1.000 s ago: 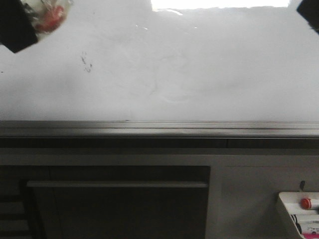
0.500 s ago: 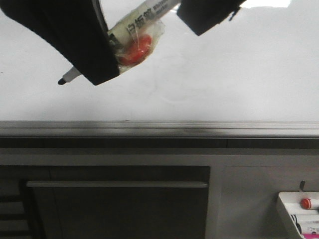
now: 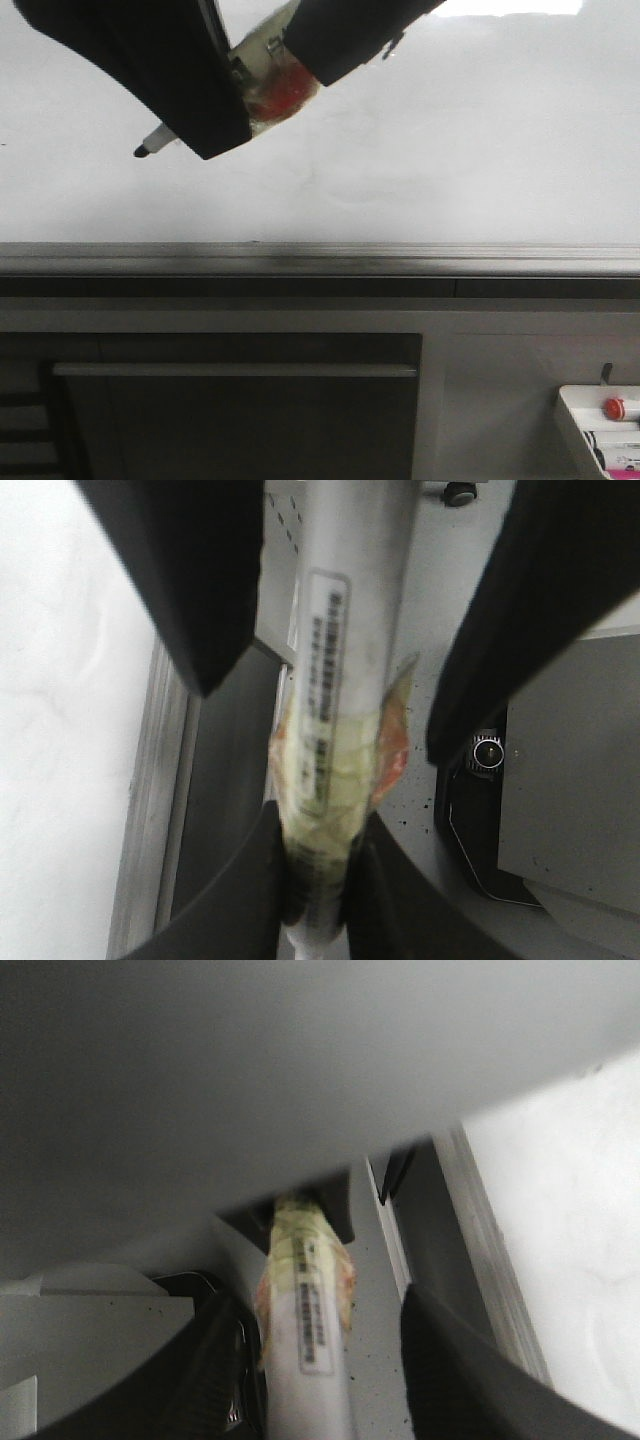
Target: Write number 2 on whiteboard
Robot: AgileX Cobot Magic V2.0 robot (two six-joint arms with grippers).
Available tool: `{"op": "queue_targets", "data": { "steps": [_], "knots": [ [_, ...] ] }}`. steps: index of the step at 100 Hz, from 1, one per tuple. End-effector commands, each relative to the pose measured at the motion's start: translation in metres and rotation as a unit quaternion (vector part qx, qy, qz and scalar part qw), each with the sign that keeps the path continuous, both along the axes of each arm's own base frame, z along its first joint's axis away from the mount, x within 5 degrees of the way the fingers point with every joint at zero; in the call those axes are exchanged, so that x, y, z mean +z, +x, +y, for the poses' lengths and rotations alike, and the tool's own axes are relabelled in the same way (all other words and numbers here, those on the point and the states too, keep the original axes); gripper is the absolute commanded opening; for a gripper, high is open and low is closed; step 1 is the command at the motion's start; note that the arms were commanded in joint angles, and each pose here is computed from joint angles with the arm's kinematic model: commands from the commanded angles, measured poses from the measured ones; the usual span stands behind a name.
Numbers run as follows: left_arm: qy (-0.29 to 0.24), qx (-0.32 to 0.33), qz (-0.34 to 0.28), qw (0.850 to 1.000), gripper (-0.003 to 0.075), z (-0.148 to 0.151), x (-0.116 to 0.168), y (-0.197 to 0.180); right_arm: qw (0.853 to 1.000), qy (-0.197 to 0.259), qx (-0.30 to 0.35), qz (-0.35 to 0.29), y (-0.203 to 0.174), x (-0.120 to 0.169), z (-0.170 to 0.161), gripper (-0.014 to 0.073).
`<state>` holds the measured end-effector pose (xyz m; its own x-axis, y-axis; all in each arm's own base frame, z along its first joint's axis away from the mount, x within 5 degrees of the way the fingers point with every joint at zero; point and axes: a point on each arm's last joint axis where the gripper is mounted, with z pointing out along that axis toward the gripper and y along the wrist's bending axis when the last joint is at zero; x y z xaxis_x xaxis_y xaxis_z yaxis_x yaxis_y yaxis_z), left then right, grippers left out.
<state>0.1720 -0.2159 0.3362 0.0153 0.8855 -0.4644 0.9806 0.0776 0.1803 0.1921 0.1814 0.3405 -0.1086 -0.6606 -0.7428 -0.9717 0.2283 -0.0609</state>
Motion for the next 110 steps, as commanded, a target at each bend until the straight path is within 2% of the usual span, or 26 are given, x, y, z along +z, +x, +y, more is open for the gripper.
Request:
{"op": "queue_targets", "data": {
  "steps": [1, 16, 45, 64, 69, 84, 91, 98, 110],
  "knots": [
    [-0.043, -0.003, -0.024, 0.999, -0.0018, -0.002, 0.019, -0.003, 0.999, 0.039, -0.006, -0.027, -0.001, 0.019, 0.001, 0.0320],
    [-0.040, -0.003, -0.027, 0.999, -0.0018, -0.001, 0.018, -0.003, 0.999, 0.038, -0.006, -0.027, -0.001, 0.019, 0.002, 0.0298],
    [-0.040, -0.003, -0.028, 0.999, -0.0018, -0.001, 0.018, -0.003, 0.999, 0.039, -0.005, -0.025, -0.001, 0.019, 0.002, 0.0048],
    [-0.040, -0.001, -0.028, 0.999, -0.0004, -0.001, 0.018, -0.002, 0.999, 0.036, 0.000, -0.019, -0.002, 0.018, 0.002, 0.0016],
    [-0.041, -0.001, -0.029, 0.999, 0.0036, -0.001, 0.019, -0.002, 0.999, 0.035, 0.001, -0.018, -0.003, 0.018, 0.002, 0.0016],
    [-0.053, 0.003, -0.038, 0.998, 0.0316, -0.002, 0.021, -0.001, 0.999, 0.035, 0.000, -0.019, -0.002, 0.018, 0.002, 0.0016],
    [-0.066, 0.007, -0.049, 0.997, 0.0411, -0.001, 0.025, -0.001, 0.999, 0.036, -0.002, -0.025, -0.003, 0.019, 0.001, 0.0016],
    [-0.083, 0.025, -0.059, 0.994, 0.0442, 0.005, 0.032, 0.001, 0.999, 0.035, -0.005, -0.041, -0.004, 0.023, -0.002, 0.0016],
    [-0.108, 0.073, -0.070, 0.989, 0.0442, 0.026, 0.047, 0.005, 0.997, 0.038, -0.017, -0.070, -0.012, 0.036, -0.014, 0.0016]
  ]
}}
